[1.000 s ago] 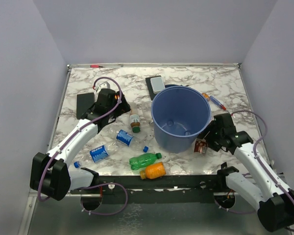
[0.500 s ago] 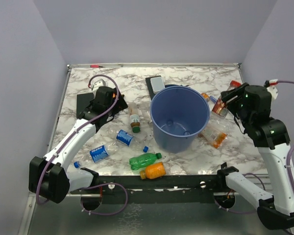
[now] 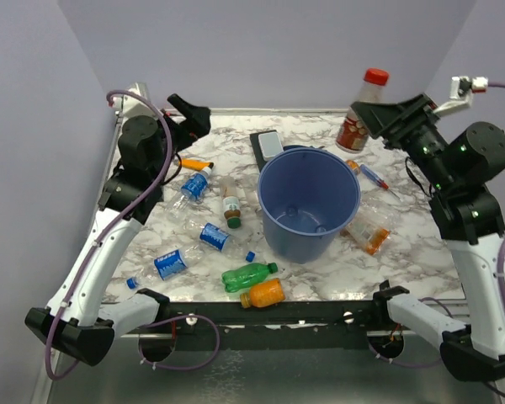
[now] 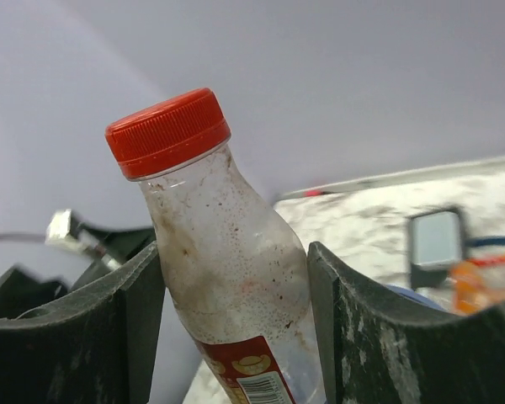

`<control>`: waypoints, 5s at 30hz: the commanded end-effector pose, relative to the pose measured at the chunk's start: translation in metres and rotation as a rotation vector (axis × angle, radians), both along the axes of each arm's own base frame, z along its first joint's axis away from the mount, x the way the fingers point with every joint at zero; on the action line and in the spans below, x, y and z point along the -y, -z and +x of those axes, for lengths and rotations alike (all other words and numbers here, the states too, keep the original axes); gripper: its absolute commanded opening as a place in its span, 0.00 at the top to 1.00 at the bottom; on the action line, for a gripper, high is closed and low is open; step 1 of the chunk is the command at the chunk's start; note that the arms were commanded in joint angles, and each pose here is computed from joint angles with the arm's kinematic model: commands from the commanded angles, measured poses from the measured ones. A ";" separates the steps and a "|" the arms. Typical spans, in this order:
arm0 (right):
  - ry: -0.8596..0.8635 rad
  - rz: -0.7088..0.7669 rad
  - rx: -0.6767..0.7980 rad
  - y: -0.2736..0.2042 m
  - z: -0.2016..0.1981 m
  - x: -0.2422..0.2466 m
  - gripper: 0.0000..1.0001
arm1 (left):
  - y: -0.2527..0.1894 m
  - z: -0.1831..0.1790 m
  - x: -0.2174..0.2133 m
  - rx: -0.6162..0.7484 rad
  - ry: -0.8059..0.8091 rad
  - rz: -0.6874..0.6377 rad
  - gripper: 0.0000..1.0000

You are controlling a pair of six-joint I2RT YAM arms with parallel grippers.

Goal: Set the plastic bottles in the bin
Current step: Place the plastic bottle in the trash bin.

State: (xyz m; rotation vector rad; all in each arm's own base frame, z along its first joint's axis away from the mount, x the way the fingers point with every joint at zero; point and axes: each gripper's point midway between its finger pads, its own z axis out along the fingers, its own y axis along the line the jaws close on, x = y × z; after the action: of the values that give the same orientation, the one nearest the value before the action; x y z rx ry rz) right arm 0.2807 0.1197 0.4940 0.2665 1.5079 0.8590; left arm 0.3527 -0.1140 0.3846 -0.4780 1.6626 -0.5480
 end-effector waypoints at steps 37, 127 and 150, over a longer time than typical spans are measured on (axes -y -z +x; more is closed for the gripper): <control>-0.663 -0.046 0.491 -0.041 -0.058 -0.154 0.99 | -0.107 -0.151 0.208 0.700 1.288 -0.004 0.01; -0.511 0.075 0.362 -0.033 -0.070 -0.119 0.00 | -0.114 -0.168 0.233 0.726 1.172 -0.117 0.66; 0.411 -0.115 -0.092 0.120 -0.097 0.099 0.00 | 0.064 -0.110 0.250 0.083 0.878 0.938 0.73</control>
State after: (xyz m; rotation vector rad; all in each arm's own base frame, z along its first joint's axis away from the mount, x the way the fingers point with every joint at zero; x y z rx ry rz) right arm 0.1873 0.0516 0.4128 0.4000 1.4522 0.5969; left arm 0.2385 -0.3848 0.3511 0.8874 1.7136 -0.6800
